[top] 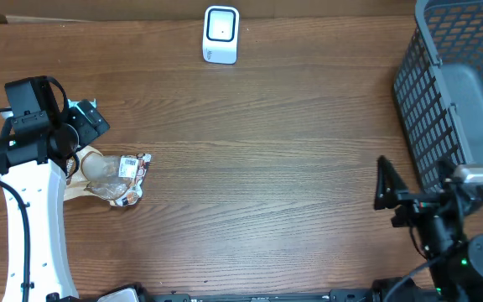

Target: Scan the item barcode

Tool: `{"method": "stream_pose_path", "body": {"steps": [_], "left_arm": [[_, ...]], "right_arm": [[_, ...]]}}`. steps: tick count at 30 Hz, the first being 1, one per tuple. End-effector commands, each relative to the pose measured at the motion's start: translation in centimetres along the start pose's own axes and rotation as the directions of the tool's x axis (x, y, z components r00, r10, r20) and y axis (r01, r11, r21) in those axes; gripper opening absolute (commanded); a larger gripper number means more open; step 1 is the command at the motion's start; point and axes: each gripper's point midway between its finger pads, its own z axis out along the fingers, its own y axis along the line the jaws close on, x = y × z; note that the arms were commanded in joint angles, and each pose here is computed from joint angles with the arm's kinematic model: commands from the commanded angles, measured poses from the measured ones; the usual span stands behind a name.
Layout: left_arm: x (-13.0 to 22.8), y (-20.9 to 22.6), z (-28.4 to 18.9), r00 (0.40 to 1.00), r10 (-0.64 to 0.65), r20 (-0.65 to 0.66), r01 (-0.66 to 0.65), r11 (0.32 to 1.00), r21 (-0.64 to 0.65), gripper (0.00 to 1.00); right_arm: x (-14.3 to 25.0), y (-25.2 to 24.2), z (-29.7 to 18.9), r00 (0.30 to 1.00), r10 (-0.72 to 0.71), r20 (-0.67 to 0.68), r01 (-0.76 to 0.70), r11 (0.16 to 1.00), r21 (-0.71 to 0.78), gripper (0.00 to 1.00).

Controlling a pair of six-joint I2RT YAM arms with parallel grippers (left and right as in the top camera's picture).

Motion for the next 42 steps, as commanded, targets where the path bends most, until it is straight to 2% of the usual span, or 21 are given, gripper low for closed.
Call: {"method": "stream_pose_path", "body": {"steps": [1,7,17,21,26,34,42], "left_arm": [[-0.2,0.2,-0.1,1.0,0.005,0.008,-0.004,1.0,-0.008,0.99],[-0.2,0.2,-0.1,1.0,0.005,0.008,-0.004,1.0,-0.008,1.0],[-0.2,0.2,-0.1,1.0,0.005,0.008,-0.004,1.0,-0.009,1.0],[-0.2,0.2,-0.1,1.0,0.005,0.008,-0.004,1.0,-0.009,1.0],[-0.2,0.2,-0.1,1.0,0.005,0.008,-0.004,1.0,-0.008,1.0],[-0.2,0.2,-0.1,1.0,0.005,0.008,-0.004,1.0,-0.009,1.0],[-0.2,0.2,-0.1,1.0,0.005,0.008,-0.004,1.0,-0.009,1.0]], "right_arm": [[0.8,1.6,0.6,0.999,-0.002,0.038,0.006,0.994,-0.11,1.0],[0.3,2.9,1.6,0.975,-0.011,0.222,0.059,0.976,-0.211,1.0],[-0.4,2.8,0.0,0.877,-0.008,0.481,0.127,0.968,-0.215,1.0],[0.4,1.6,-0.2,0.848,0.102,0.52,0.019,0.975,-0.222,1.0],[2.6,0.5,0.0,0.82,0.172,0.546,-0.049,0.971,-0.232,1.0],[4.4,-0.9,1.2,0.856,0.177,0.487,-0.106,0.98,-0.169,1.0],[9.6,-2.0,3.6,0.943,0.176,0.283,-0.154,0.983,-0.097,1.0]]}}
